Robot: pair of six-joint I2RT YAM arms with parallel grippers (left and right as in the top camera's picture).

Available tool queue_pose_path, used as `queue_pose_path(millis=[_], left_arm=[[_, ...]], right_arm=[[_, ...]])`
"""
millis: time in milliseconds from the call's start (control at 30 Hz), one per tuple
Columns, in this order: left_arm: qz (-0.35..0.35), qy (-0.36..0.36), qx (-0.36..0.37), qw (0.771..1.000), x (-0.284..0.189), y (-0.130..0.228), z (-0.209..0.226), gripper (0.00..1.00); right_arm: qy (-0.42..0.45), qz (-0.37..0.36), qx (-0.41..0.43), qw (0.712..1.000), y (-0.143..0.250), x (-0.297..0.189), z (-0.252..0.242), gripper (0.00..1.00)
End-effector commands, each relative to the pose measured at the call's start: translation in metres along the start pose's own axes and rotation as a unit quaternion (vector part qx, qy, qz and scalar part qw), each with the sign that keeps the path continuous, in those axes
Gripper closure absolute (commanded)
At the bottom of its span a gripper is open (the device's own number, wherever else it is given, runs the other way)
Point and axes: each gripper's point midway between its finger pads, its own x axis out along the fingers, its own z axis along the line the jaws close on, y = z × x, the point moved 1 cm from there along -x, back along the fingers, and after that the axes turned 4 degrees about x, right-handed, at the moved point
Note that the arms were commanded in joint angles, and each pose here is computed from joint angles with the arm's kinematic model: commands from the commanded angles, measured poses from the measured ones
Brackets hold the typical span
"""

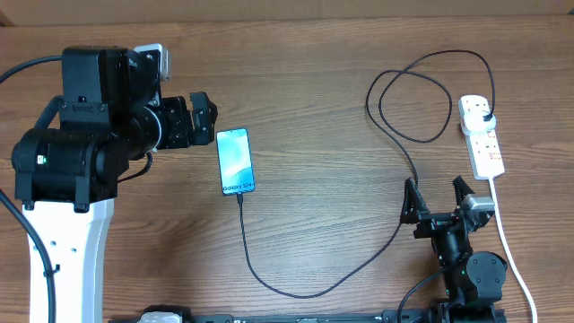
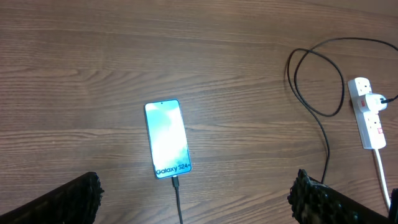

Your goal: Plug charger to phone and switch on socket

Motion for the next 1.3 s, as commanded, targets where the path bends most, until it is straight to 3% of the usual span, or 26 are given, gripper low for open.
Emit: queue_pose_path(millis=[0, 967, 1100, 1267], left_arm=[[-0.008, 0.008, 0.000, 1.000, -0.004, -0.004, -0.004, 0.00], [-0.008, 0.005, 0.000, 1.000, -0.004, -0.005, -0.003, 0.00], [-0.029, -0.058, 0.006, 0.998, -0.013, -0.008, 0.016, 0.00], [-0.078, -0.064, 0.013, 0.995, -0.030, -0.007, 0.017, 0.00]], right_arm=[[0.003, -0.013, -0.003, 1.000, -0.003, -0.001, -0.002, 0.00], [0.004, -0.012, -0.003, 1.000, -0.003, -0.001, -0.002, 0.00], [0.004, -0.012, -0.003, 1.000, -0.003, -0.001, -0.002, 0.00], [0.004, -0.012, -0.003, 1.000, -0.003, -0.001, -0.002, 0.00]])
